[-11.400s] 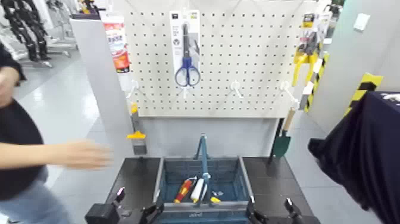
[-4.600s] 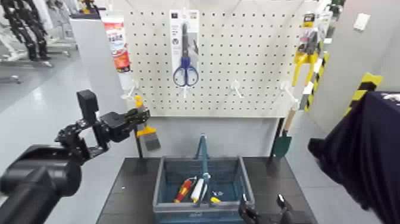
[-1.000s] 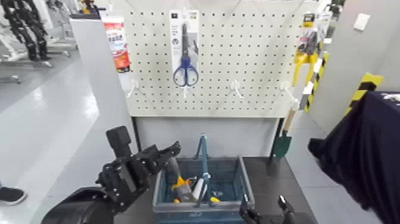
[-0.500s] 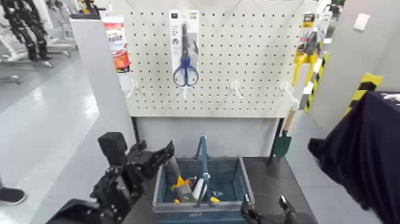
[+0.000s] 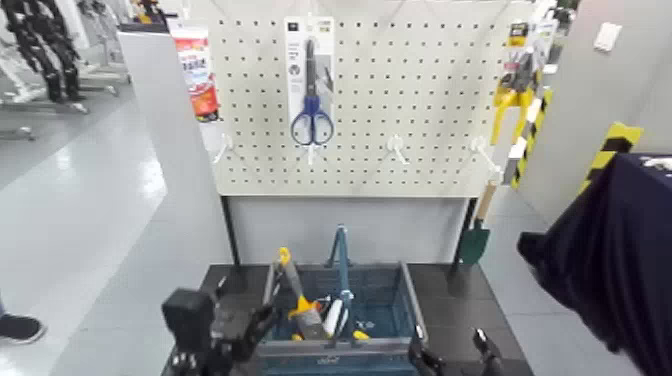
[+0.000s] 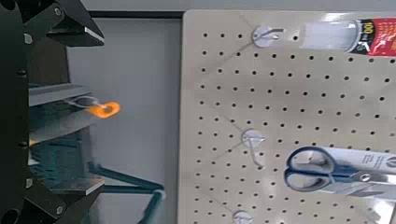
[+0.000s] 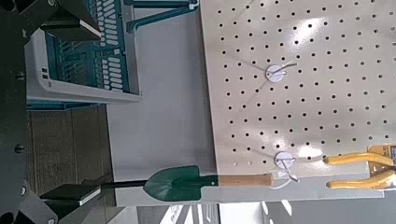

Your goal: Put the yellow paint brush into the crate.

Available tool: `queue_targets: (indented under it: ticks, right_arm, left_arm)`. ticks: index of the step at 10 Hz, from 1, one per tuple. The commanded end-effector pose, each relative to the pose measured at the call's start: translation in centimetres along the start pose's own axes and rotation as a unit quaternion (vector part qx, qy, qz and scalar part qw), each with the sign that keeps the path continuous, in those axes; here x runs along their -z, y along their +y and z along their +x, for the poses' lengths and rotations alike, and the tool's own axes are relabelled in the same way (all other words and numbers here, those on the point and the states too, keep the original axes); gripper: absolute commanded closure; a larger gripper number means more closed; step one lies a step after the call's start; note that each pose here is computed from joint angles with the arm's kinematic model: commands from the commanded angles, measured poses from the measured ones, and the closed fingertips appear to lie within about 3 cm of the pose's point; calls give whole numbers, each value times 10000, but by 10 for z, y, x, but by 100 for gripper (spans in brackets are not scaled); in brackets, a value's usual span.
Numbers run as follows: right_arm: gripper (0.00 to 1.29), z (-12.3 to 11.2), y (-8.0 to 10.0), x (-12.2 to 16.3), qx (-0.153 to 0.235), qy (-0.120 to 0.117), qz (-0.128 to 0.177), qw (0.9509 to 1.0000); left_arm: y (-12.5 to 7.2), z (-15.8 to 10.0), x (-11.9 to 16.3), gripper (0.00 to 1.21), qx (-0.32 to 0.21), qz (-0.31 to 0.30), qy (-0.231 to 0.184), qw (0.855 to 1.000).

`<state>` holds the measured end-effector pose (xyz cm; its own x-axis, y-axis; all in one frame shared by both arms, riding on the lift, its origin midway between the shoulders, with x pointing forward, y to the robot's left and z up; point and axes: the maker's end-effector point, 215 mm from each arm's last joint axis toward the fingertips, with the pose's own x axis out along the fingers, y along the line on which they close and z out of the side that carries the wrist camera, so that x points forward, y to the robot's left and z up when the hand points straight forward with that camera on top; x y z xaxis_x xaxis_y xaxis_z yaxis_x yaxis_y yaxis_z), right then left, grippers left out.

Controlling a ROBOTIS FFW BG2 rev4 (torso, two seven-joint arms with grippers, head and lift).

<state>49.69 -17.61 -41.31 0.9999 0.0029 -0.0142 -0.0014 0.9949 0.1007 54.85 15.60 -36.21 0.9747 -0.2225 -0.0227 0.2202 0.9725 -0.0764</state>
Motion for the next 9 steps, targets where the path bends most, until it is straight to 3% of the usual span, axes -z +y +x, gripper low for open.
queue_targets:
  ticks: [1, 5, 9]
  right_arm:
    - [15, -1, -2, -2, 13, -31, -28, 10000]
    - [15, -3, -4, -5, 36, -51, -90, 9999]
    - [15, -1, -2, -5, 14, -18, -190, 9998]
  left_arm:
    - [8, -32, 31, 23, -278, 221, -8, 9994]
    - [23, -53, 36, 23, -652, 223, -141, 9975]
    - [19, -53, 35, 23, -649, 193, -167, 9976]
